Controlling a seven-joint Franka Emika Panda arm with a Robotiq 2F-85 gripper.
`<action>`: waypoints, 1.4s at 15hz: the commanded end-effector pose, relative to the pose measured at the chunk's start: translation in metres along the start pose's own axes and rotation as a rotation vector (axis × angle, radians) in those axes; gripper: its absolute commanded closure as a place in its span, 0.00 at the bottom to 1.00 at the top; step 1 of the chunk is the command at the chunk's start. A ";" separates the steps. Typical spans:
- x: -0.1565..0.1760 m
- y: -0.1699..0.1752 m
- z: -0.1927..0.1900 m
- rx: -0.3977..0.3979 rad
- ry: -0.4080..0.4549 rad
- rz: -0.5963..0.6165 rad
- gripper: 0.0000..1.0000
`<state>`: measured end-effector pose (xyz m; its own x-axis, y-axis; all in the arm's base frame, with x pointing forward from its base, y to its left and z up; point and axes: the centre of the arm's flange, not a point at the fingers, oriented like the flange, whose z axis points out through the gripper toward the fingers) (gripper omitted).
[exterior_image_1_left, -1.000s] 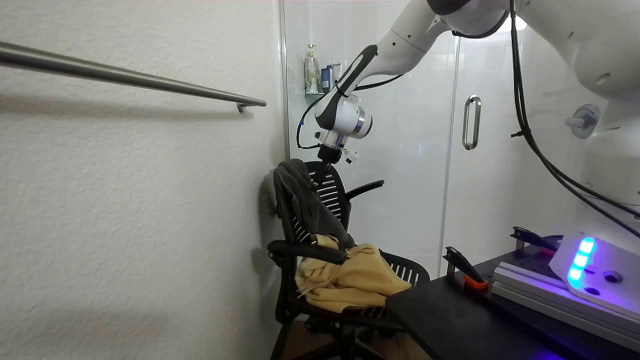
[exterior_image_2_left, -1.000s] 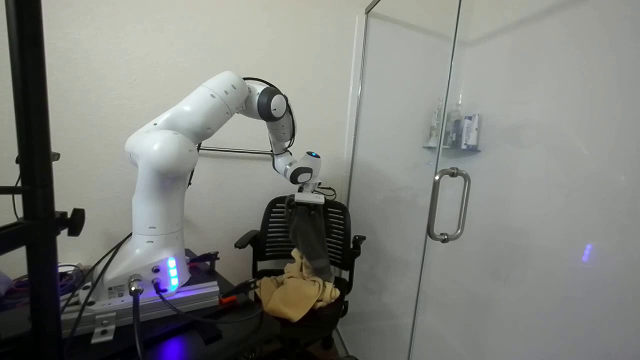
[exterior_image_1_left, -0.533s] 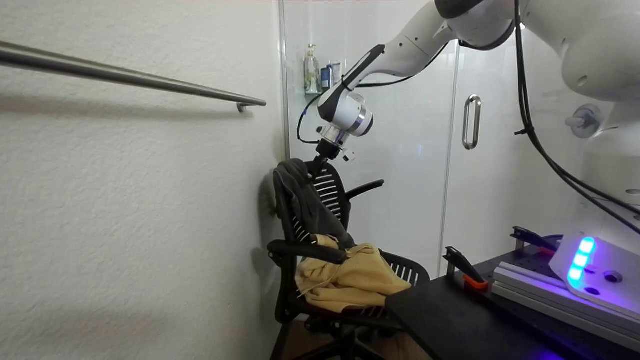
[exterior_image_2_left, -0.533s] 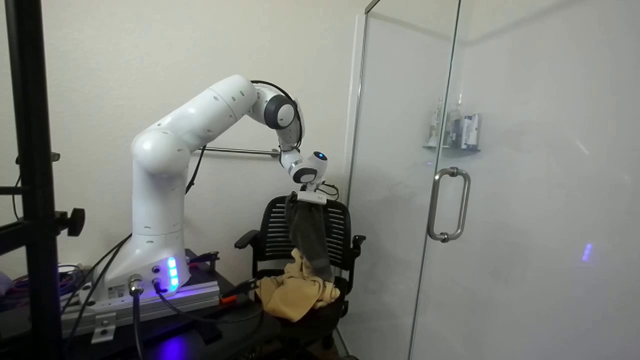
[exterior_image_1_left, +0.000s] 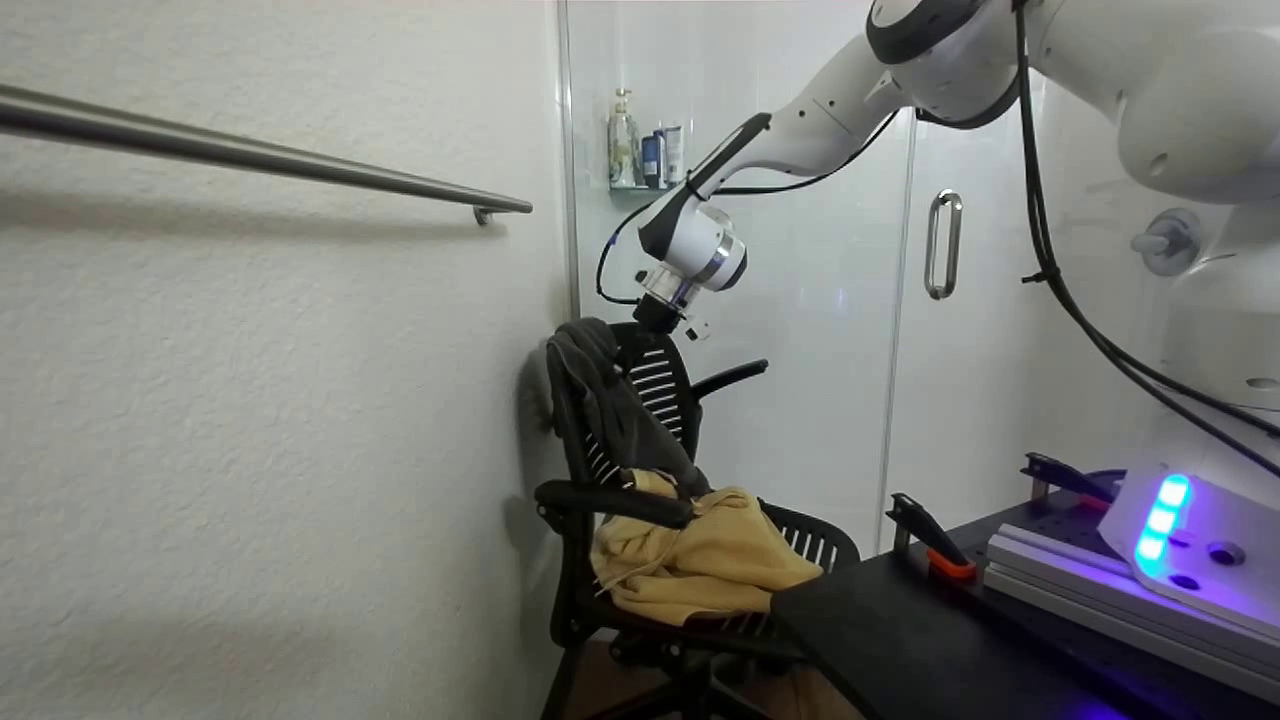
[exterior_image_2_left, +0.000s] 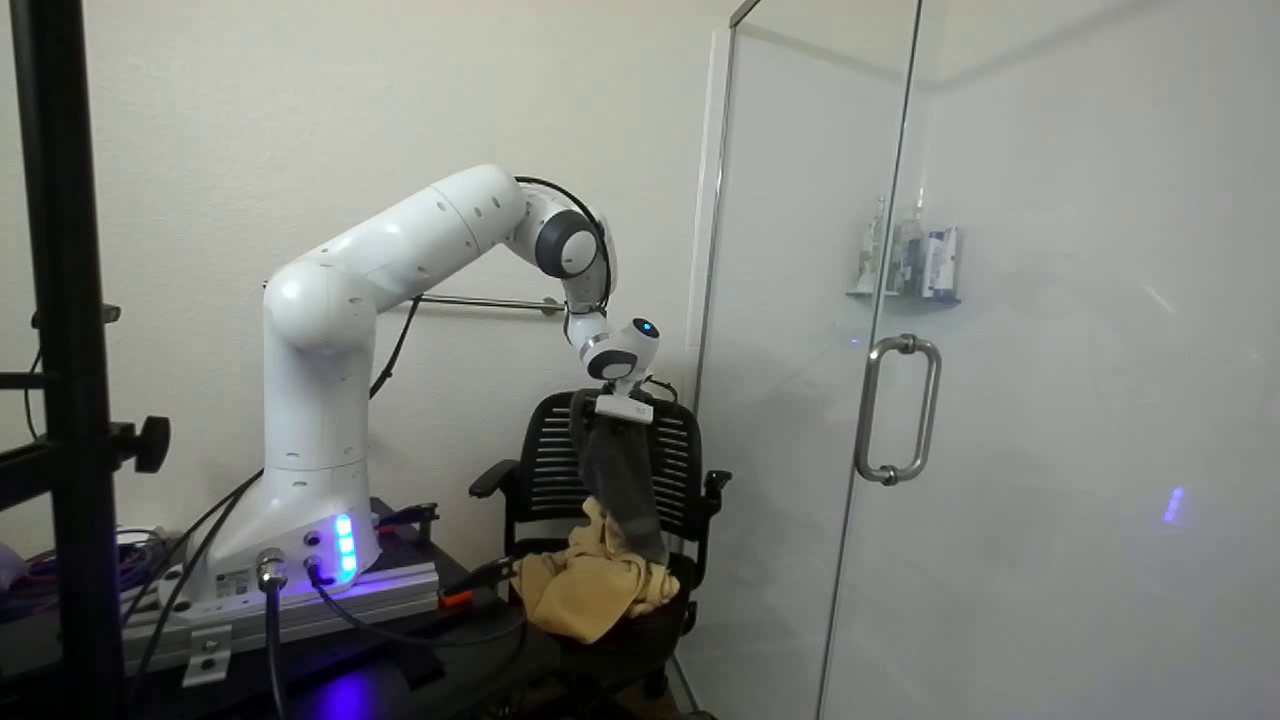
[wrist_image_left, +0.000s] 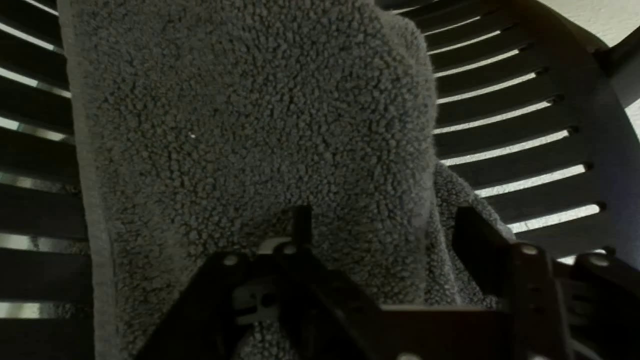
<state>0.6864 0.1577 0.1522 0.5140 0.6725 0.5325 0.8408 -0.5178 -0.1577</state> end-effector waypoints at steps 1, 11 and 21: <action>-0.003 0.013 0.009 0.024 0.025 -0.025 0.55; 0.006 0.003 -0.014 0.039 0.067 -0.038 0.99; 0.090 -0.003 -0.199 -0.255 0.099 -0.164 0.99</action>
<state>0.7180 0.1291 0.3012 0.3680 0.6783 0.6360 0.8544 -0.5165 0.0565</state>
